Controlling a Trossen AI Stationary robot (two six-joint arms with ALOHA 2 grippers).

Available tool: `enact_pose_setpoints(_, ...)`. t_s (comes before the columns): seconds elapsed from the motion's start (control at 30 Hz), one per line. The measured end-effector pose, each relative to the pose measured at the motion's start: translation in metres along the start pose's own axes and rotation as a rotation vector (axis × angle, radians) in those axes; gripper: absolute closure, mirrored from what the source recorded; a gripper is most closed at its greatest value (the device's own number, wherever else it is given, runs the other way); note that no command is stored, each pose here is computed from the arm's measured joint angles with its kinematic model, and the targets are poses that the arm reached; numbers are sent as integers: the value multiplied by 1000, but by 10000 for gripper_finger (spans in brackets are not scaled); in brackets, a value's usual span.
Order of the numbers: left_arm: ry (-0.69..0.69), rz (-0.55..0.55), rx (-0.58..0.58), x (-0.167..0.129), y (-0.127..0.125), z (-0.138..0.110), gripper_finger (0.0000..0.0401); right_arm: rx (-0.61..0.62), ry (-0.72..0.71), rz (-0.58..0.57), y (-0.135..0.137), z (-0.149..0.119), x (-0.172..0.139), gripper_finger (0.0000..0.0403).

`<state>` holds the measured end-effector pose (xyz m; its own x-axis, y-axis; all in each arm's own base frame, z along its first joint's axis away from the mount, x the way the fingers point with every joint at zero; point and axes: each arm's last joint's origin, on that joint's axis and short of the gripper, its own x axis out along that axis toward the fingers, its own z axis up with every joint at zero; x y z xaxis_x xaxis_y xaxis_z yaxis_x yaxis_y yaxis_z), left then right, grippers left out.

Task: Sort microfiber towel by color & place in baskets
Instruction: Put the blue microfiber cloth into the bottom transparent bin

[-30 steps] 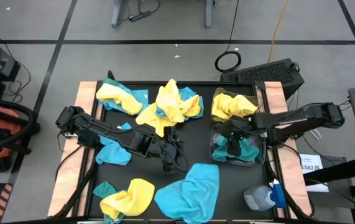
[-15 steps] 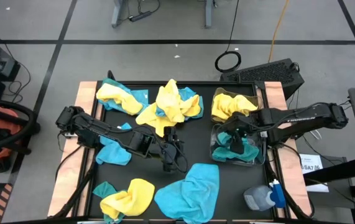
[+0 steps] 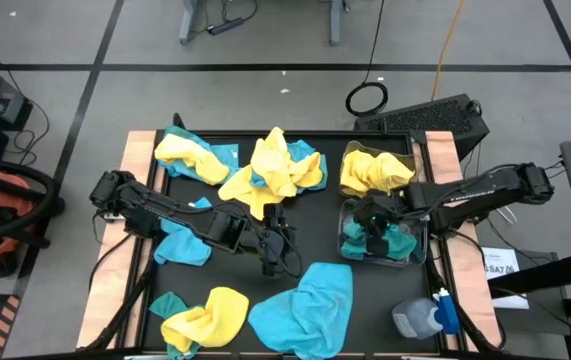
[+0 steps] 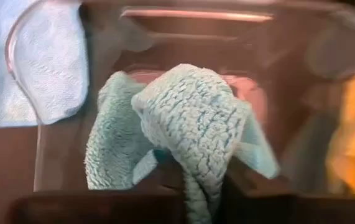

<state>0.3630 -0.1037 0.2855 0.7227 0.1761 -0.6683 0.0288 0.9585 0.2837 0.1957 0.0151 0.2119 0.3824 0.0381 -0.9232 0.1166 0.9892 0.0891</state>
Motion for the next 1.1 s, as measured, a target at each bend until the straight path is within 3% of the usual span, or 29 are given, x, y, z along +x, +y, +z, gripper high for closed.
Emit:
enact_pose_setpoints(0.07,-3,-5,-2,0,0,0,161,-4,5,28,1,-3,8,392)
enact_pose_setpoints(0.37,-30,-33,-12,2,-2,3,161,27,22,75,-1,-18,40,371)
enact_pose_setpoints(0.67,-32,-82,-16,9,-6,3,161,20,-4,56,-2,-18,45,362)
enact_pose_setpoints(0.83,-28,-124,-34,10,-9,2,161,13,-9,72,-1,-19,43,322)
enact_pose_setpoints(1.1,-49,-228,-39,14,-14,4,161,3,2,87,2,-6,23,217)
